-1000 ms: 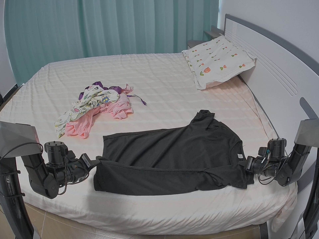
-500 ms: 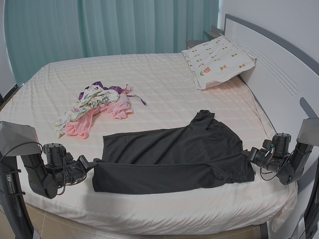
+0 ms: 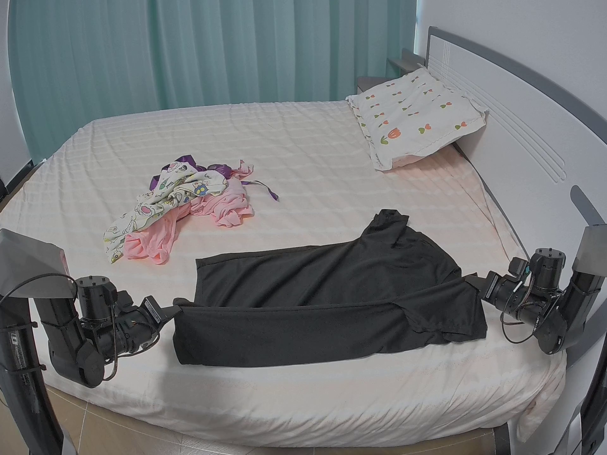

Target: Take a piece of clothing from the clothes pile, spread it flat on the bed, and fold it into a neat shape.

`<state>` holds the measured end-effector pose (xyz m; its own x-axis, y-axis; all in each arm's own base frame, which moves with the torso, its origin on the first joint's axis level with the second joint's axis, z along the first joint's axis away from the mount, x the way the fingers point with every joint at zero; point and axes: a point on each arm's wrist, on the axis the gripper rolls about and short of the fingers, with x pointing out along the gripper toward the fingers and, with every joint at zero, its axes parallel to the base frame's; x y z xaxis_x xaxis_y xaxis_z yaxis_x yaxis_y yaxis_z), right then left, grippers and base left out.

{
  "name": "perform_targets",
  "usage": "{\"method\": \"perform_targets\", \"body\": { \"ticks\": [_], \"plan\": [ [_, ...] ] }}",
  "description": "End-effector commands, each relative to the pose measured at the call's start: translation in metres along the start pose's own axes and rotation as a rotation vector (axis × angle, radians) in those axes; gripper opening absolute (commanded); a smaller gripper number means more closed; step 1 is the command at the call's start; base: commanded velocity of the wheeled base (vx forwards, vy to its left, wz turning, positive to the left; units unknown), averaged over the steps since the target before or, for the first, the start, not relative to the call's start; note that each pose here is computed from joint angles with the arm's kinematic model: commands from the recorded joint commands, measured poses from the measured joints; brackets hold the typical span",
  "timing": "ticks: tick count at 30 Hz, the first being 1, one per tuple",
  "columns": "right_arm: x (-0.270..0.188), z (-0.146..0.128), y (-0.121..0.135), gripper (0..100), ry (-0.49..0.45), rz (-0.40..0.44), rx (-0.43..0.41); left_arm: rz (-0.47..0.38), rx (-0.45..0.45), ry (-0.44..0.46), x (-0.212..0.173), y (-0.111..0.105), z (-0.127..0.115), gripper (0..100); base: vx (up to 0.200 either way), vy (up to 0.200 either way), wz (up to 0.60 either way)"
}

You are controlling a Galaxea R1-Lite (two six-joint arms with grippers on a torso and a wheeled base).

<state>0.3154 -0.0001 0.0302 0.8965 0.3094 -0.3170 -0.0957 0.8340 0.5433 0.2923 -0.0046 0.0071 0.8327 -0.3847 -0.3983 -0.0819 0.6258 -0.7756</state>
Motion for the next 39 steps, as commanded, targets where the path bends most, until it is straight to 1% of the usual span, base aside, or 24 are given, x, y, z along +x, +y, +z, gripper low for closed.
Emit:
{"method": "perform_targets", "body": {
  "ticks": [1, 3, 8, 10, 14, 15, 17, 19, 27, 35, 36, 39],
  "plan": [
    [-0.014, 0.006, 0.002, 0, -0.007, 0.024, -0.007, -0.006, 0.002, -0.006, -0.008, -0.003, -0.001, 0, 0.0, 0.0, 0.0],
    [-0.02, 0.008, 0.002, 0, 0.005, 0.056, -0.013, -0.015, 0.002, 0.006, -0.011, -0.005, -0.002, 0, 0.0, 0.0, 0.0],
    [-0.033, 0.012, -0.005, 0, 0.021, 0.094, -0.027, -0.073, 0.004, 0.044, -0.026, -0.012, -0.002, 0, 0.0, 0.0, 0.0],
    [-0.039, 0.014, -0.009, 0, 0.03, 0.123, -0.036, -0.088, 0.007, 0.042, -0.03, -0.013, 0.001, 0, 0.0, 0.0, 0.0],
    [-0.049, 0.018, -0.013, 0, 0.037, 0.188, -0.046, -0.107, -0.004, 0.029, -0.039, -0.007, 0.012, 0, 0.0, 0.0, 0.0],
    [-0.049, 0.018, -0.013, 0, 0.036, 0.19, -0.046, -0.112, -0.005, 0.031, -0.04, -0.007, 0.013, 0, 0.0, 0.0, 0.0],
    [-0.051, 0.016, -0.014, 0, 0.029, 0.195, -0.054, -0.15, -0.025, 0.074, -0.047, 0.001, 0.016, 0, 0.0, 0.0, 0.0],
    [-0.052, 0.015, -0.014, 0, 0.027, 0.198, -0.064, -0.169, -0.026, 0.092, -0.049, 0.002, 0.016, 0, 0.0, 0.0, 0.0],
    [-0.058, 0.008, -0.014, 0, 0.045, 0.201, -0.103, -0.164, -0.028, 0.117, -0.049, 0.003, 0.011, 0, 0.0, 0.0, 0.0],
    [-0.061, 0.003, -0.016, 0, 0.062, 0.195, -0.142, -0.16, 0.021, 0.133, -0.051, 0.004, 0.006, 0, 0.0, 0.0, 0.0],
    [-0.062, 0.001, -0.016, 0, 0.066, 0.194, -0.15, -0.159, 0.041, 0.143, -0.052, 0.005, 0.003, 0, 0.0, 0.0, 0.0],
    [-0.063, 0.001, -0.016, 0, 0.065, 0.192, -0.156, -0.16, 0.051, 0.148, -0.054, 0.004, 0.001, 0, 0.0, 0.0, 0.0]
  ]
}}
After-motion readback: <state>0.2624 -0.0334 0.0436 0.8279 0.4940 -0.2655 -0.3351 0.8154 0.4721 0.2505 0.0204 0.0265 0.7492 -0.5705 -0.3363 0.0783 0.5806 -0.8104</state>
